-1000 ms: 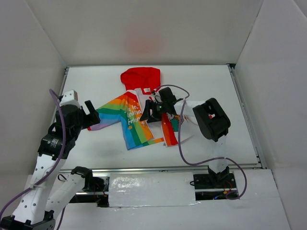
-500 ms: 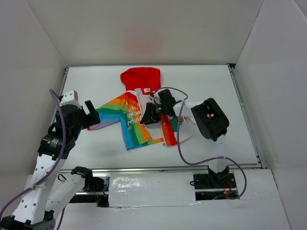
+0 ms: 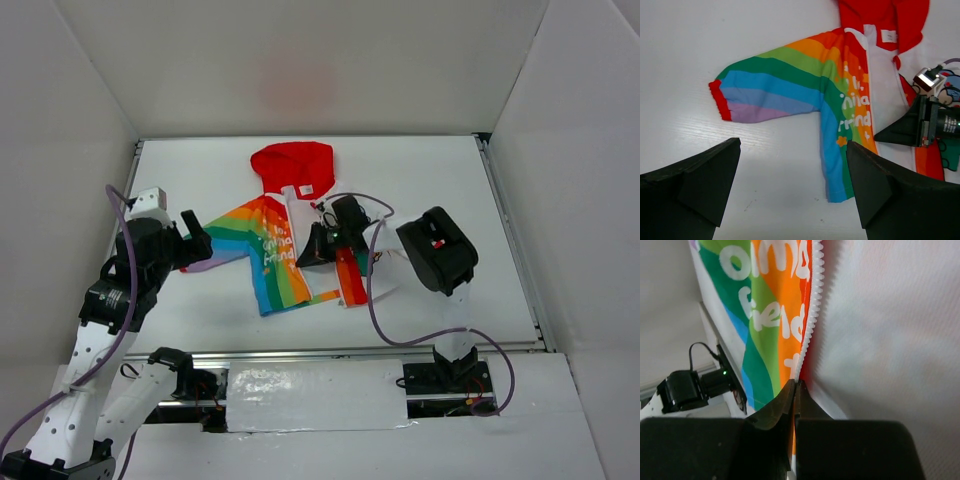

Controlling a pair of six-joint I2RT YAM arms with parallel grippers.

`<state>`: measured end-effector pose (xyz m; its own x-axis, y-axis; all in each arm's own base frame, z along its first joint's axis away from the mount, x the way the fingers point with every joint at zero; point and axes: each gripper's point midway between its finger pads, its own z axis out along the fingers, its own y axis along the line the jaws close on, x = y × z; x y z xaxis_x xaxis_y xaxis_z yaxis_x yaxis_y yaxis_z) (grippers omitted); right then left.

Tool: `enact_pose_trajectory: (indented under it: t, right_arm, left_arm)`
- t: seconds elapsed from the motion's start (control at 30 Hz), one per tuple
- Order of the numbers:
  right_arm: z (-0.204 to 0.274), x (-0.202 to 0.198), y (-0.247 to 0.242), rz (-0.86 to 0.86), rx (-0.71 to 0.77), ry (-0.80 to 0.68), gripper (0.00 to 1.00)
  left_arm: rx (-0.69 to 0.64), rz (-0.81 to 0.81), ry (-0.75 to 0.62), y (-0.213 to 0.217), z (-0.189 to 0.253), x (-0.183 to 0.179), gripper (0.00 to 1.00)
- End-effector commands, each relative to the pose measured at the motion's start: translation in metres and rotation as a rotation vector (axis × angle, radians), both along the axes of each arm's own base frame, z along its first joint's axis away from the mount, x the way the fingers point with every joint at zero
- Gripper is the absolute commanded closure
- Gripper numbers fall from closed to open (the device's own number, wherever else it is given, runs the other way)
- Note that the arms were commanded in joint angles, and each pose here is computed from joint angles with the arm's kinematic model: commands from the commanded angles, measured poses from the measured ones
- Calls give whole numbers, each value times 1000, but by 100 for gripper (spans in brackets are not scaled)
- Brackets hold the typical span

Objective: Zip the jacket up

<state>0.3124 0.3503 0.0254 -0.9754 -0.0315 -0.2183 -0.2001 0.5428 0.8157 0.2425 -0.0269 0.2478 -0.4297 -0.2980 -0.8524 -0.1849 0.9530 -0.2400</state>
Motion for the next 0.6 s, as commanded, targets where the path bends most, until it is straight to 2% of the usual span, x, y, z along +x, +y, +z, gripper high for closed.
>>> enact_pose_trajectory:
  t: [0.0, 0.07, 0.17, 0.2, 0.23, 0.4, 0.57]
  right_arm:
    - [58, -6, 13, 5, 176, -68, 100]
    - [74, -17, 10, -6, 227, -74, 100]
    - [105, -28, 11, -24, 322, -115, 100]
    - [116, -29, 13, -30, 358, -125, 100]
    - [123, -33, 14, -27, 378, -129, 100]
    - [150, -44, 22, -25, 453, -122, 100]
    - [152, -41, 29, -99, 441, -114, 100]
  left_arm:
    - [-51, -161, -49, -29, 9, 4, 1]
    - [-152, -326, -35, -63, 2, -1, 1]
    - [-292, -427, 14, -92, -13, -11, 0]
    - [-347, -502, -16, -106, -7, -15, 1]
    - [-381, -526, 5, -113, -19, -18, 2]
    - [-530, -658, -12, -147, -16, -28, 5]
    - [-650, -761, 4, -175, -33, -44, 13]
